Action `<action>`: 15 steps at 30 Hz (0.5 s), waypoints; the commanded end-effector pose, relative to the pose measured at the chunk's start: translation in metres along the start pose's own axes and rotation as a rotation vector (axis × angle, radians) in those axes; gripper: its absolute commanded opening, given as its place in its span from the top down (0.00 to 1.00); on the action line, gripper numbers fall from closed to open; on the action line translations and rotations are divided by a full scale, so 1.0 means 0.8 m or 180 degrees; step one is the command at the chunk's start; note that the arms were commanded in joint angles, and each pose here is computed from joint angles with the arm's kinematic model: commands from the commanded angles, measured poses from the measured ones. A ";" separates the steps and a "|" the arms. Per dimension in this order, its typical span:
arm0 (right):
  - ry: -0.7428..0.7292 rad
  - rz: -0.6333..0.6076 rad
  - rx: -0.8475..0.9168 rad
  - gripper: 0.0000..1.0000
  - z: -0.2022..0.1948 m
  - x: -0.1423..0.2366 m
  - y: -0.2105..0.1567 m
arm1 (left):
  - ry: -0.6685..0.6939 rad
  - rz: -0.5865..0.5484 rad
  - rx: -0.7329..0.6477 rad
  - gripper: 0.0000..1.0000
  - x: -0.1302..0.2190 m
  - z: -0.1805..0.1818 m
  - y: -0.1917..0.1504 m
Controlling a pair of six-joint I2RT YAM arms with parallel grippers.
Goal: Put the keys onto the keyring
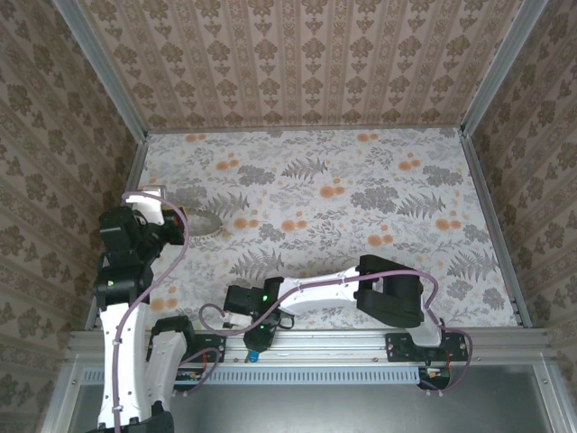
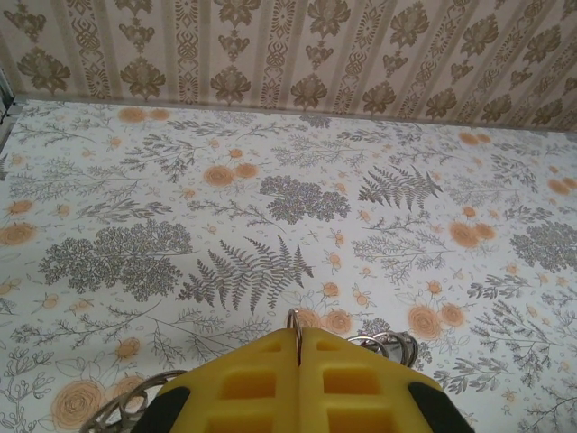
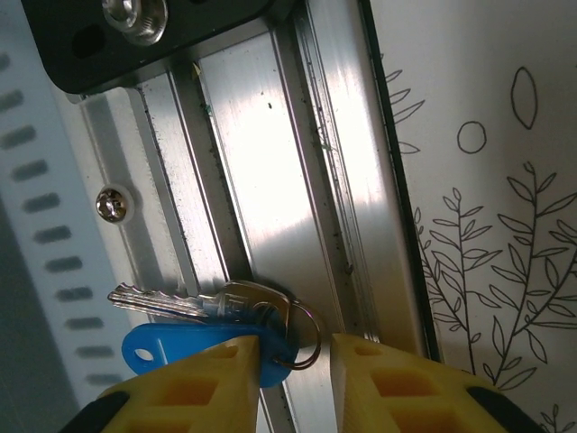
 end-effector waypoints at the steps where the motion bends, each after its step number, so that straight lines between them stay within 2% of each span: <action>1: 0.0015 0.0115 -0.0029 0.74 0.002 -0.006 -0.001 | -0.0090 -0.0124 0.0000 1.00 0.003 -0.004 0.008; 11: -0.0014 0.0124 -0.0009 0.81 -0.001 -0.007 0.003 | -0.0113 -0.0134 0.0017 1.00 0.003 -0.003 0.010; 15: -0.0039 0.0103 0.0000 0.88 -0.003 -0.003 0.002 | -0.0121 -0.0138 0.0028 1.00 0.003 -0.003 0.010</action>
Point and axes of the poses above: each hand's point on the last joint's axis, 136 mm out from that joint toward the fingers, its own x axis back along the fingers, its own z axis along the line the jaws close on, y = z × x, the point moved 6 cm from there along x, back along the fingers, and after that the axes turned 13 degrees about x, right-handed, at the moved point
